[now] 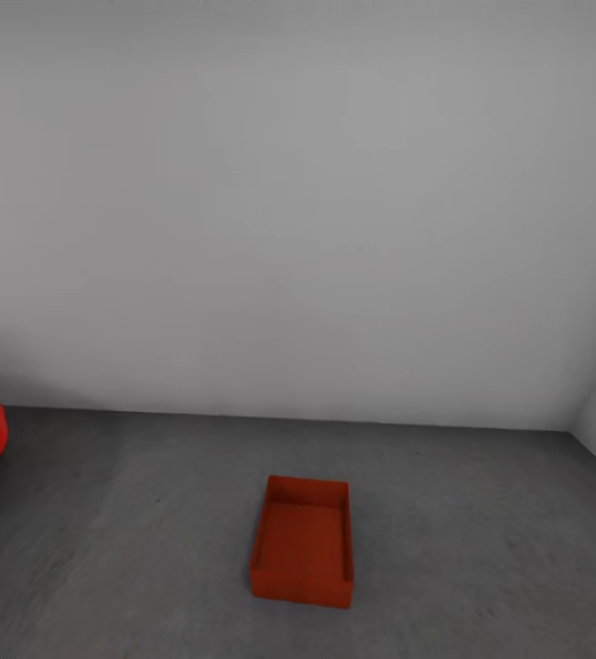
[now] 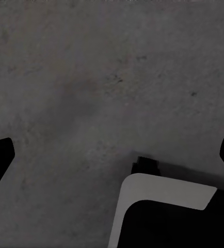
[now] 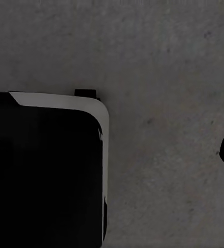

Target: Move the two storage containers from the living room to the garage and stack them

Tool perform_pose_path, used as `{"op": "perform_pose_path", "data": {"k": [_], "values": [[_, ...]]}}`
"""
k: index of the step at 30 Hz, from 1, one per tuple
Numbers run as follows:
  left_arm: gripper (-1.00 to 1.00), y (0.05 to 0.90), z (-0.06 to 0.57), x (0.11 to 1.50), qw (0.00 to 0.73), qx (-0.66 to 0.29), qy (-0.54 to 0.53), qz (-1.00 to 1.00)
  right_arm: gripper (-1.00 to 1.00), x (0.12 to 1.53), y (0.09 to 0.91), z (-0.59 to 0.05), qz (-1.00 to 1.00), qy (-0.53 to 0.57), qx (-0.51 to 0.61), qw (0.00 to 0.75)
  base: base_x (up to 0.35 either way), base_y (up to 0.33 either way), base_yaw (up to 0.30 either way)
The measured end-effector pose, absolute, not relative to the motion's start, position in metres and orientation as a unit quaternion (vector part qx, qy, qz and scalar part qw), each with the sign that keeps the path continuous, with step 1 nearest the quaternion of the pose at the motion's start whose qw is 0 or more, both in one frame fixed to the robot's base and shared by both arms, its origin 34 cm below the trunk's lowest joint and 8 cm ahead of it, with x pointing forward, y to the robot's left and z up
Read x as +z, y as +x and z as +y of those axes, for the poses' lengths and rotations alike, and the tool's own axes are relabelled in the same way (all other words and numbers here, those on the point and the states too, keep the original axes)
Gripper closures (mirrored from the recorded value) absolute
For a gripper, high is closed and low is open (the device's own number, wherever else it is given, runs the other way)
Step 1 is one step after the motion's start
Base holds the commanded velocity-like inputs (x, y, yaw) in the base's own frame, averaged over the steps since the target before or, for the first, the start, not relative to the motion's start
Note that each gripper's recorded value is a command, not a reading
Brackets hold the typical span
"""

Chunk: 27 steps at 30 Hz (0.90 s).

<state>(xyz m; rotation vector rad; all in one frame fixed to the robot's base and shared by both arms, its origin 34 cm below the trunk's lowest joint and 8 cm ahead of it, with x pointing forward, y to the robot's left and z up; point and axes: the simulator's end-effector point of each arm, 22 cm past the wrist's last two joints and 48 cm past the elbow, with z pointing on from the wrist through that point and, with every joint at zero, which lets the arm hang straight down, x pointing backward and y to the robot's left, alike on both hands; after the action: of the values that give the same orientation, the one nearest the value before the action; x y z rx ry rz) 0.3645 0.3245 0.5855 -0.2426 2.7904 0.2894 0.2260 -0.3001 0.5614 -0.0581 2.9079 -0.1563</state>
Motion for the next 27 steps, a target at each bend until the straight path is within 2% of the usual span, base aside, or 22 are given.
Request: {"op": "perform_pose_path", "data": {"k": [10,27], "values": [[-1.00,0.370,0.325,0.589,0.169,0.101,-0.086,0.977,-1.00,0.562,0.230,-0.299,0.991,-0.019,-0.053,0.119,0.000,0.000,0.094],[-1.00,0.379,0.325,0.595,0.182,0.100,-0.087,0.974,-1.00,0.565,0.241,-0.300,0.989,-0.018,-0.054,0.134,0.000,0.000,0.006]]}}
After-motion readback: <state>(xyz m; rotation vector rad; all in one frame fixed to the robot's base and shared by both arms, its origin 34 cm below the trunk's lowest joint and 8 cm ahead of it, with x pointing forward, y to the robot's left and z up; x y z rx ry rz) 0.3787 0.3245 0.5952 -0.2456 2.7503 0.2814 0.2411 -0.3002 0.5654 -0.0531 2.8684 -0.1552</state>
